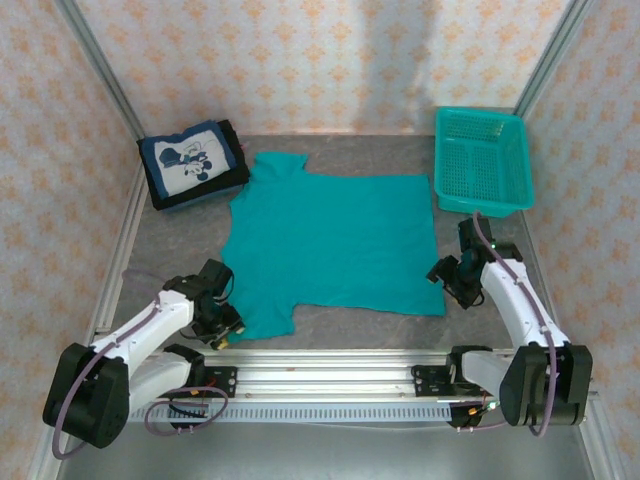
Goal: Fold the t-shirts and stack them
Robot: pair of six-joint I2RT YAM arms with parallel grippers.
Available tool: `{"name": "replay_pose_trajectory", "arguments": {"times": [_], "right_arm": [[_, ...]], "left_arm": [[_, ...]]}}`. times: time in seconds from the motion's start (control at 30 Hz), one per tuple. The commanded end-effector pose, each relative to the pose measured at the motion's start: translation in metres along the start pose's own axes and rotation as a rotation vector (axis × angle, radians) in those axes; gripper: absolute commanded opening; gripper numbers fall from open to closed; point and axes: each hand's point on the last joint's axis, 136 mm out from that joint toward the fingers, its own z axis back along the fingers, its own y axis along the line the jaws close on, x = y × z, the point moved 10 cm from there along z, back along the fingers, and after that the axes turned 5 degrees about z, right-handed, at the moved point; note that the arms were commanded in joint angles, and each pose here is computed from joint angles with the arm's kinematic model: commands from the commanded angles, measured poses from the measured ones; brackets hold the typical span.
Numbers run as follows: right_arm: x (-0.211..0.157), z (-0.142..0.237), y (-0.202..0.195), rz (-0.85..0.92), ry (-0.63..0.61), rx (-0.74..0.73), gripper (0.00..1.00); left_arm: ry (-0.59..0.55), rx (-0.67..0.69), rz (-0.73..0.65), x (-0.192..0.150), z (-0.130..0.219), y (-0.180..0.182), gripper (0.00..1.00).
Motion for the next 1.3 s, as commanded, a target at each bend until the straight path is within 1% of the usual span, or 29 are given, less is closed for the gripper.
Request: {"name": "replay_pose_trajectory", "arguments": {"times": [0.0,0.03,0.1,0.23,0.33,0.5,0.7,0.87,1.17,1.27], "right_arm": [[-0.001,-0.009,-0.004,-0.042,0.025,-0.02,0.65],[0.0,-0.01,-0.005,-0.057,0.025,-0.028,0.65],[-0.002,-0.018,-0.007,-0.086,0.043,-0.037,0.64],[-0.007,-0.034,-0.01,-0.141,0.082,-0.005,0.61],[-0.012,-0.037,-0.01,-0.161,0.108,0.027,0.58],[-0.024,-0.031,-0.016,-0.161,0.151,0.018,0.56],[-0.035,-0.032,-0.022,-0.172,0.196,0.001,0.54],[-0.042,-0.029,-0.024,-0.159,0.222,-0.024,0.52],[-0.045,-0.051,-0.026,-0.187,0.229,-0.039,0.47],[-0.037,-0.052,-0.021,-0.182,0.191,-0.053,0.45]], "left_arm": [[0.031,-0.058,-0.029,0.001,-0.018,-0.009,0.25],[0.031,-0.052,-0.03,0.001,-0.019,-0.009,0.2],[0.02,-0.041,-0.038,0.002,-0.017,-0.01,0.13],[-0.007,-0.06,-0.052,0.003,-0.007,-0.014,0.06],[-0.005,-0.069,-0.053,0.003,-0.005,-0.016,0.05],[-0.015,-0.103,-0.048,0.002,0.0,-0.018,0.04],[-0.011,-0.109,-0.054,0.002,0.001,-0.019,0.0],[-0.015,-0.117,-0.066,0.003,0.006,-0.023,0.0],[-0.014,-0.144,-0.075,0.002,0.01,-0.027,0.0],[-0.018,-0.15,-0.077,0.003,0.013,-0.029,0.0]]}}
